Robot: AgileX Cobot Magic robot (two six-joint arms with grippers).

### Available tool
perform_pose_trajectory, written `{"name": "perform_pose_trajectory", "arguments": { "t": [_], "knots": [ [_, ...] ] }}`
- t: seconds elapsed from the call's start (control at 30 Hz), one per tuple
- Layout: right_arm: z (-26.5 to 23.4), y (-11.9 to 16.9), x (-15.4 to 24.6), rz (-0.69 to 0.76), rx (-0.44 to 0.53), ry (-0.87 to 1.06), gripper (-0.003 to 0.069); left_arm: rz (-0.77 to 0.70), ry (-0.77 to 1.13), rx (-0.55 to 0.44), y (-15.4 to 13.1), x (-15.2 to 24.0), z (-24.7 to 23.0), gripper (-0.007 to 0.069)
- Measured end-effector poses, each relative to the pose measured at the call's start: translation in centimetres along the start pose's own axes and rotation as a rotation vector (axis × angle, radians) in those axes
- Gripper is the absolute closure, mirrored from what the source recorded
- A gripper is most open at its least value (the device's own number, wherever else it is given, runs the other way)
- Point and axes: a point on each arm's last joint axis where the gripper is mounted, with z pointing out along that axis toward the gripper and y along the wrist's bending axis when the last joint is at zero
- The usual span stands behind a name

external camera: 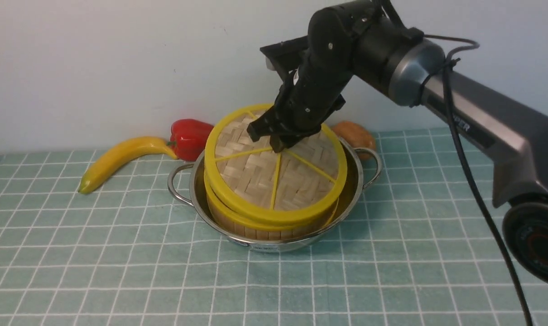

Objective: Place the steamer in the pot on the blue tablecloth, and put the lid on the steamer.
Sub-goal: 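Place the bamboo steamer lid onto the steamer basket in the pot with the right gripper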

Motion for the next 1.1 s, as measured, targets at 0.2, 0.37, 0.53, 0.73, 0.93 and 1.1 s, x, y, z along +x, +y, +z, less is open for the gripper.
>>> {"name": "perform_pose_trajectory", "arguments": {
  "t": [0.2,0.37,0.53,0.73,0.93,1.1],
  "knots": [
    [0.96,-0.1,0.25,-0.024,0.0,0.019,0.0512,0.0,0.0,0.0,0.0,0.0,0.0,0.0613],
    [0.96,-0.1,0.25,-0.053,-0.001,0.019,0.0512,-0.001,0.0,0.001,-0.01,0.0,0.0,0.0606],
    [0.96,-0.09,0.22,-0.069,-0.002,0.016,0.0512,-0.001,0.0,0.001,-0.01,0.0,0.0,0.0603],
    [0.97,0.01,0.21,-0.079,-0.003,0.013,0.0512,-0.001,0.0,0.001,-0.01,0.0,0.0,0.0603],
    [1.05,0.75,0.21,-0.112,-0.004,0.0,0.0512,-0.003,0.0,0.003,-0.03,0.0,0.0,0.0603],
    [1.06,0.8,0.13,-0.113,-0.005,-0.009,0.0512,-0.003,0.0,0.003,-0.03,0.0,0.0,0.0603]
  ]
}}
